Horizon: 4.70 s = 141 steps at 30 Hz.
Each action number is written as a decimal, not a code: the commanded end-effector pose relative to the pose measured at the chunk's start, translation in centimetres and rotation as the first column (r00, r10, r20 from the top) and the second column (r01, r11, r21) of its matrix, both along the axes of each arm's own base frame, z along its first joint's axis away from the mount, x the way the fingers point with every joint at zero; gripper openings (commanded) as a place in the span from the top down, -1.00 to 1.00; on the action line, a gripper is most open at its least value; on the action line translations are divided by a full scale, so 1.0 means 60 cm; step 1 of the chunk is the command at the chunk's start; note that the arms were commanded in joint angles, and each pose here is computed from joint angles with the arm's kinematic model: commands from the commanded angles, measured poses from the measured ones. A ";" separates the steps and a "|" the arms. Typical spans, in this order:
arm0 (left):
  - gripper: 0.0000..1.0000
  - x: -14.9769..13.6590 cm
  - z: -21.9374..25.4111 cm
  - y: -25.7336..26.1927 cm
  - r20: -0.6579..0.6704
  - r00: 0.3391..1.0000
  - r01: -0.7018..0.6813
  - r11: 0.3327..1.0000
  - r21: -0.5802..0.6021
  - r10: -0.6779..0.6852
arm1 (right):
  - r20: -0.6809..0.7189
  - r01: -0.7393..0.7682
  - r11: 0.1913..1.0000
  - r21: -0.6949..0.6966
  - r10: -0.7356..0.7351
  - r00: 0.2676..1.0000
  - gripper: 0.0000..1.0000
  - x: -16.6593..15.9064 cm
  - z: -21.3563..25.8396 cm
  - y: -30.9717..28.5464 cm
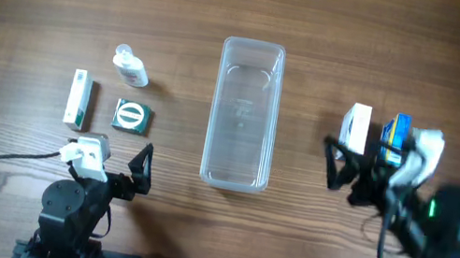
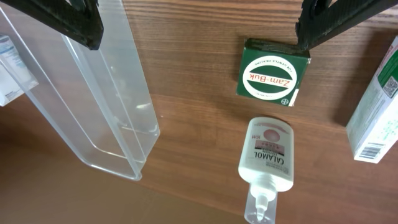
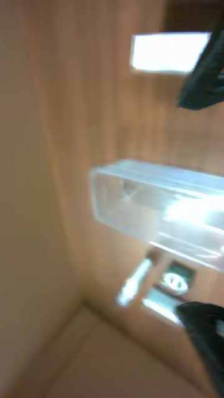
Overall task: Pack container
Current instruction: 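Move the right gripper toward the white-and-blue box on the right, then grasp the white-and-blue box with the right gripper and lift, then carry the box over the container and release it inside, then move the right gripper back and grasp the blue-and-yellow box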
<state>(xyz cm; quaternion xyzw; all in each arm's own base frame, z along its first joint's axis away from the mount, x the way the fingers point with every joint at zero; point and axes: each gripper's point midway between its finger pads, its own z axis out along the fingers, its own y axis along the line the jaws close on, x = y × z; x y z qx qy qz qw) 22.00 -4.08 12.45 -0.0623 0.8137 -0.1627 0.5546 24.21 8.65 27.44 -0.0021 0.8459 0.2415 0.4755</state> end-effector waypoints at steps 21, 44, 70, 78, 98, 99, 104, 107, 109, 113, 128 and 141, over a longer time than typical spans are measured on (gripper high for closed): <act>-0.99 0.001 0.003 0.001 0.014 1.000 0.006 1.000 0.019 -0.006 | -0.711 0.061 0.896 -0.440 -0.388 0.587 -0.57 0.179 -0.367 -0.130; -0.99 0.001 0.003 0.001 0.014 1.000 0.006 1.000 0.019 -0.006 | -0.235 -0.312 0.851 -0.423 0.230 0.944 0.67 0.139 -0.068 0.080; -1.00 0.001 0.003 0.001 0.014 1.000 0.006 1.000 0.019 -0.006 | -0.298 -0.535 0.116 -0.837 0.724 0.622 0.91 0.231 -0.245 0.262; -0.99 0.001 0.003 0.001 0.014 1.000 0.006 1.000 0.019 -0.006 | -0.379 -0.526 -0.049 -0.849 0.751 0.541 0.91 0.246 -0.300 0.260; -1.00 0.001 0.003 0.001 0.014 1.000 0.006 1.000 0.019 -0.006 | -0.348 -0.482 -0.057 -0.874 0.767 0.539 0.90 0.280 -0.319 0.266; -0.99 0.001 0.003 0.001 0.014 1.000 0.006 1.000 0.019 -0.006 | -0.338 -0.473 -0.052 -0.879 0.769 0.543 0.90 0.283 -0.316 0.268; -1.00 0.001 0.003 0.001 0.014 1.000 0.006 1.000 0.019 -0.006 | -0.328 -0.468 -0.045 -0.883 0.772 0.544 0.90 0.285 -0.313 0.271; -0.99 0.001 0.003 0.001 0.014 1.000 0.006 1.000 0.019 -0.006 | -0.324 -0.469 -0.037 -0.883 0.770 0.549 -0.03 0.286 -0.312 0.271; -1.00 0.001 0.003 0.001 0.014 1.000 0.006 1.000 0.019 -0.006 | -0.303 -0.462 -0.003 -0.887 0.757 0.578 -0.25 0.293 -0.308 0.271; -1.00 0.001 0.003 0.001 0.014 1.000 0.006 1.000 0.019 -0.006 | -0.266 -0.434 0.047 -0.899 0.730 0.630 -0.29 0.307 -0.297 0.268; -0.99 0.001 0.003 0.001 0.014 1.000 0.006 1.000 0.019 -0.006 | 0.146 0.065 0.913 -0.402 -0.006 0.989 -0.78 0.249 0.035 0.131; -0.99 0.001 0.003 0.001 0.014 1.000 0.006 1.000 0.019 -0.006 | -0.498 0.260 0.857 -0.445 -0.478 0.723 -0.76 0.133 -0.203 -0.248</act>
